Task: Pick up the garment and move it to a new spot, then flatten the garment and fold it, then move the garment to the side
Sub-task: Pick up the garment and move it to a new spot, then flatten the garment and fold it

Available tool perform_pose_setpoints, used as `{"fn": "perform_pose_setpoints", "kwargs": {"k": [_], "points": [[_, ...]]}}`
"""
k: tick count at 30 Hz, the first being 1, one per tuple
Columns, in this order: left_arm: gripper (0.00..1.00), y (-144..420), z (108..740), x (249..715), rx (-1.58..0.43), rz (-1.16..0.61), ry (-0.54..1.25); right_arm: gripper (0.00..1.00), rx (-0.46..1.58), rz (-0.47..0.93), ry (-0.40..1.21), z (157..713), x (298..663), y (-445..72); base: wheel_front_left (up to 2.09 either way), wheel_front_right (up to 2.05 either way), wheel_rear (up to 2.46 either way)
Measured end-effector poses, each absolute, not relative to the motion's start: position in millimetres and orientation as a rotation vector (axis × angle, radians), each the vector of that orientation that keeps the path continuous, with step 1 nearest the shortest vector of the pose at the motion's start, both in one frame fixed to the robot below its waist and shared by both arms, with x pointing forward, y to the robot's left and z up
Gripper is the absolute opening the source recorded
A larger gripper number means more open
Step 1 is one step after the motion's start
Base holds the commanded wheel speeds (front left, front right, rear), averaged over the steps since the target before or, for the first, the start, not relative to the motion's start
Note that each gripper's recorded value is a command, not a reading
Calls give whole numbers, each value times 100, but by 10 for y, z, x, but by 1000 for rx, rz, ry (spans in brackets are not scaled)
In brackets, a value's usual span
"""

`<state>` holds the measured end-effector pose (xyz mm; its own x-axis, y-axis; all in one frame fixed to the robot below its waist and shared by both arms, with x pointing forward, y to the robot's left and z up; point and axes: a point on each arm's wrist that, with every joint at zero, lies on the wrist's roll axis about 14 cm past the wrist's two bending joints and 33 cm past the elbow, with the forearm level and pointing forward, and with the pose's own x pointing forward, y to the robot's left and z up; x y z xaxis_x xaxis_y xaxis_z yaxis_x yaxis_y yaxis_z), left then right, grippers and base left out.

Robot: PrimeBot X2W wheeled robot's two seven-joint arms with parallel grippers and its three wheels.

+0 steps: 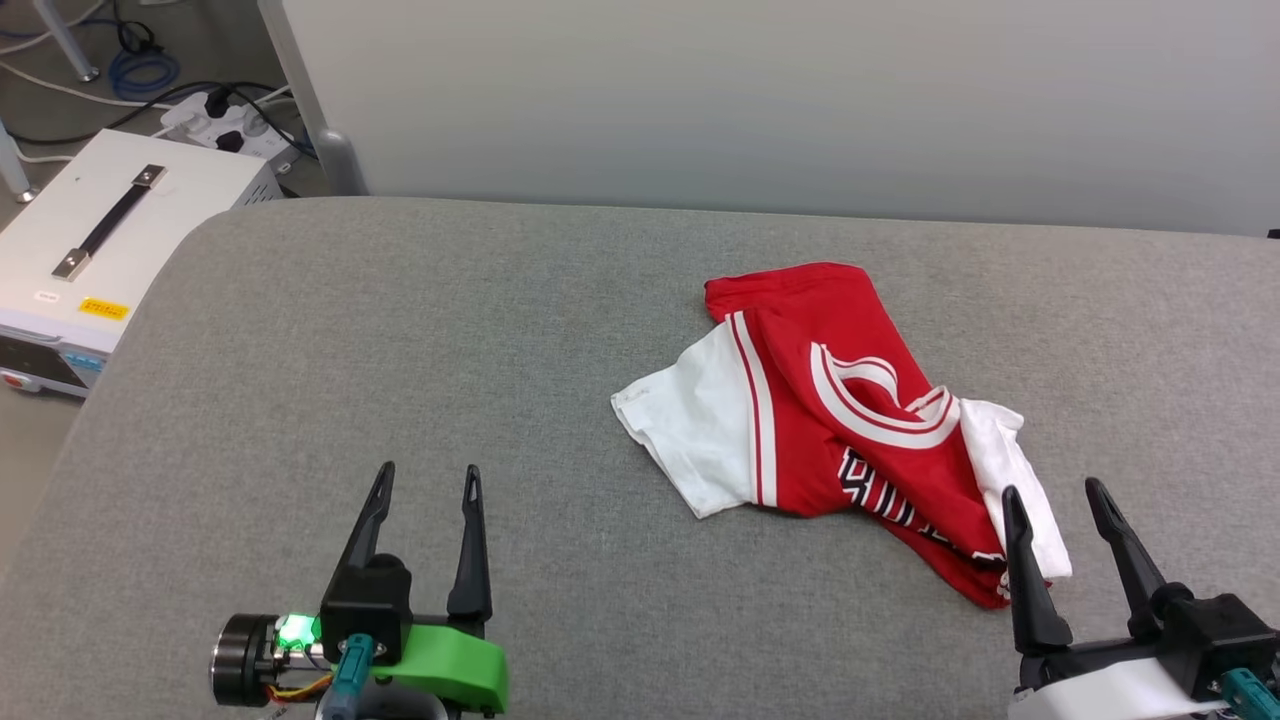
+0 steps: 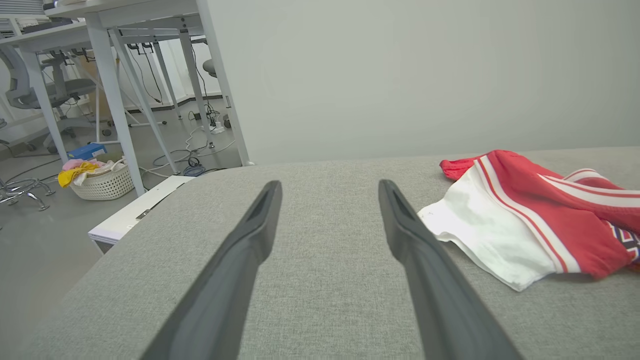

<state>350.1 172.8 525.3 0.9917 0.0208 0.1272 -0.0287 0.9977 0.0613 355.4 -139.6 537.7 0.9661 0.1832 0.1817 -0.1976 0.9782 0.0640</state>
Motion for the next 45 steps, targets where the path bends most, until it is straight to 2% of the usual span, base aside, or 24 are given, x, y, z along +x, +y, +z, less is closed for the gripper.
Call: {"fn": "perform_pose_setpoints", "kwargs": {"k": [21,25,28,31,34,37,40,45], "points": [[100,1779,5089,3390,71,30,-86,100,66,159,-141,5265,3477,-1511,0,0,0],[100,1755,5064,3404,68,23,-78,100,25,147,-222,5517,3616,-1588,0,0,0],[100,1736,5027,3427,66,21,-67,100,-49,158,-362,5984,3856,-1705,0,0,0],[100,1718,5005,3453,63,16,-60,100,-106,199,-398,6128,4011,-1733,0,0,0],[100,1707,4981,3480,61,12,-52,100,-167,269,-313,5974,4170,-1719,0,0,0],[100,1692,4963,3520,61,9,-47,100,-205,339,-156,5763,4313,-1666,0,0,0],[100,1675,4954,3579,60,6,-45,100,-238,414,43,5468,4388,-1624,0,0,0],[100,1667,4928,3669,57,7,-38,100,-283,494,368,4876,4316,-1646,0,0,0]]}}
